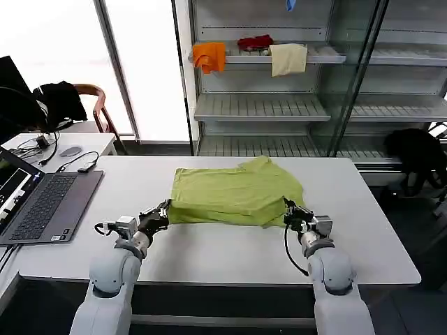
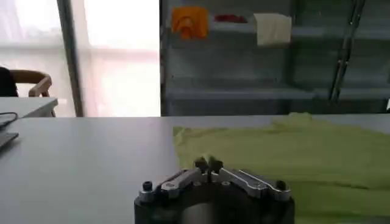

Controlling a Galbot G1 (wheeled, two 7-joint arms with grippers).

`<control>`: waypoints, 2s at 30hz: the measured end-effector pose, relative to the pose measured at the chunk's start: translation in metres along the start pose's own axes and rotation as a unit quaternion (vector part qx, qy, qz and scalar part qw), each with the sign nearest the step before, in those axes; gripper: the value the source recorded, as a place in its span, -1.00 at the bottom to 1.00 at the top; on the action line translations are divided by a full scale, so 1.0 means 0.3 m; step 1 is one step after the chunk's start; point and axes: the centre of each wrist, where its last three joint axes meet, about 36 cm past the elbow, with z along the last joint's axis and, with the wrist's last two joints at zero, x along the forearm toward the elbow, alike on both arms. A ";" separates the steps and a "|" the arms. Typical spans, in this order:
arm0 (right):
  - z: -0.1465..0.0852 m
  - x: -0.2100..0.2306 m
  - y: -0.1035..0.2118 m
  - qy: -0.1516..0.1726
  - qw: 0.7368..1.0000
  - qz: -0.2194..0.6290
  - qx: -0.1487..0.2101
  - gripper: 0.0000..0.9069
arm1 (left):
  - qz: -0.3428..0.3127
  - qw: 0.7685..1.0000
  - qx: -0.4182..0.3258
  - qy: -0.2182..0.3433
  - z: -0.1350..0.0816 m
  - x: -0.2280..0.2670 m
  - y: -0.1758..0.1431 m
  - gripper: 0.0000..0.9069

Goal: Fold and organize the clothes.

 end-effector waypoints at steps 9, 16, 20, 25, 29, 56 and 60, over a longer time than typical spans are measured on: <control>-0.034 -0.088 0.000 0.005 1.000 0.003 0.012 1.00 | 0.002 1.000 0.003 0.006 0.004 -0.026 -0.003 -0.93; -0.051 -0.135 0.010 0.008 1.000 0.007 0.020 1.00 | -0.001 1.000 0.001 0.007 0.006 -0.028 -0.008 1.00; -0.059 -0.159 0.013 0.006 1.000 0.011 0.021 1.00 | -0.001 1.000 0.000 0.004 0.000 -0.024 -0.009 1.00; -0.083 -0.172 0.010 -0.001 1.000 0.016 0.025 1.00 | -0.001 1.000 -0.003 0.000 -0.008 -0.011 -0.011 1.00; -0.083 -0.169 -0.003 0.002 1.000 0.018 0.025 1.00 | -0.001 1.000 -0.008 -0.002 -0.010 0.003 -0.014 1.00; 0.095 0.103 -0.154 0.059 0.996 0.052 0.036 -0.62 | -0.024 0.998 -0.034 0.045 0.096 -0.027 -0.039 1.00; 0.104 0.105 -0.149 0.064 0.996 0.049 0.039 -1.00 | -0.026 0.998 -0.036 0.047 0.101 -0.030 -0.040 0.84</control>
